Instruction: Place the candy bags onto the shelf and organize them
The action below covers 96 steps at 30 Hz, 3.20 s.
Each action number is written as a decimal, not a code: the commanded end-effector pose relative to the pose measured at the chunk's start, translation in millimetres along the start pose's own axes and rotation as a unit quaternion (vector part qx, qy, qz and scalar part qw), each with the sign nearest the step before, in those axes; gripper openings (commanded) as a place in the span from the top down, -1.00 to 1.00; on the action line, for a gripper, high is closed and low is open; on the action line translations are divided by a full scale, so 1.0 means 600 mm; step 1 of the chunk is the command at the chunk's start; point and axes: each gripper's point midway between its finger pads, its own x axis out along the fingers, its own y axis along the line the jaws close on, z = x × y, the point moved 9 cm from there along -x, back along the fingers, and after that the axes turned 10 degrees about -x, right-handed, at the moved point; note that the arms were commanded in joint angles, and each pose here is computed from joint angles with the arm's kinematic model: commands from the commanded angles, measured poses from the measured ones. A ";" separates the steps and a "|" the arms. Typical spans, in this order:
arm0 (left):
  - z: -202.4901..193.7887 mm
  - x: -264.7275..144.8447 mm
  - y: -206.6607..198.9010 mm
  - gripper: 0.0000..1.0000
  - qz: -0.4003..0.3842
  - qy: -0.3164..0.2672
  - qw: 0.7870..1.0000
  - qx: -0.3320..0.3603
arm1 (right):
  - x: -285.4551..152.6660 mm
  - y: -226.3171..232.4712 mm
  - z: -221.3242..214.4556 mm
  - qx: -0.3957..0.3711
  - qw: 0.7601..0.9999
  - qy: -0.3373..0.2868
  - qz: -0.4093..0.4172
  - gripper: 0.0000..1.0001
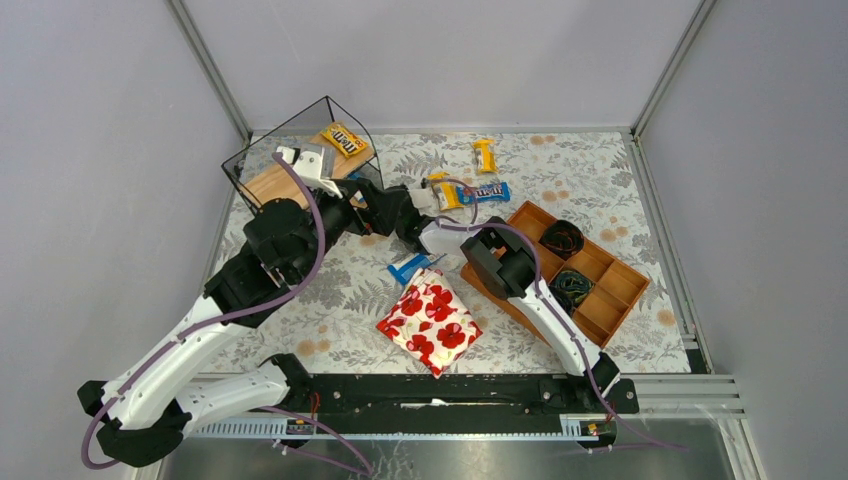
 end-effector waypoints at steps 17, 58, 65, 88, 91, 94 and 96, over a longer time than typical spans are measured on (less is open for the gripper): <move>0.019 -0.004 -0.007 -0.98 -0.008 -0.026 1.000 0.000 | -0.071 0.058 0.040 -0.078 0.996 0.030 0.044 0.27; -0.094 0.049 0.051 -0.97 0.114 0.104 0.988 0.002 | -0.318 -0.071 0.050 -0.287 0.923 0.251 0.057 -0.56; -0.067 0.039 0.041 -0.98 0.112 0.091 0.990 -0.003 | -0.312 -0.044 0.028 -0.302 0.917 0.246 0.087 -0.56; -0.015 0.077 0.002 -0.97 0.034 0.021 0.998 0.038 | -0.175 -0.057 0.027 -0.358 0.904 0.226 0.051 -0.54; -0.016 0.066 0.006 -0.98 0.029 0.016 0.999 0.038 | -0.160 -0.043 0.024 -0.376 0.891 0.252 0.050 -0.54; -0.012 0.055 0.006 -0.97 0.023 0.007 0.999 0.032 | -0.189 -0.020 0.046 -0.394 0.886 0.244 0.024 -0.55; -0.011 0.048 0.003 -0.97 0.010 0.004 1.000 0.025 | -0.217 0.007 0.069 -0.405 0.883 0.237 -0.006 -0.60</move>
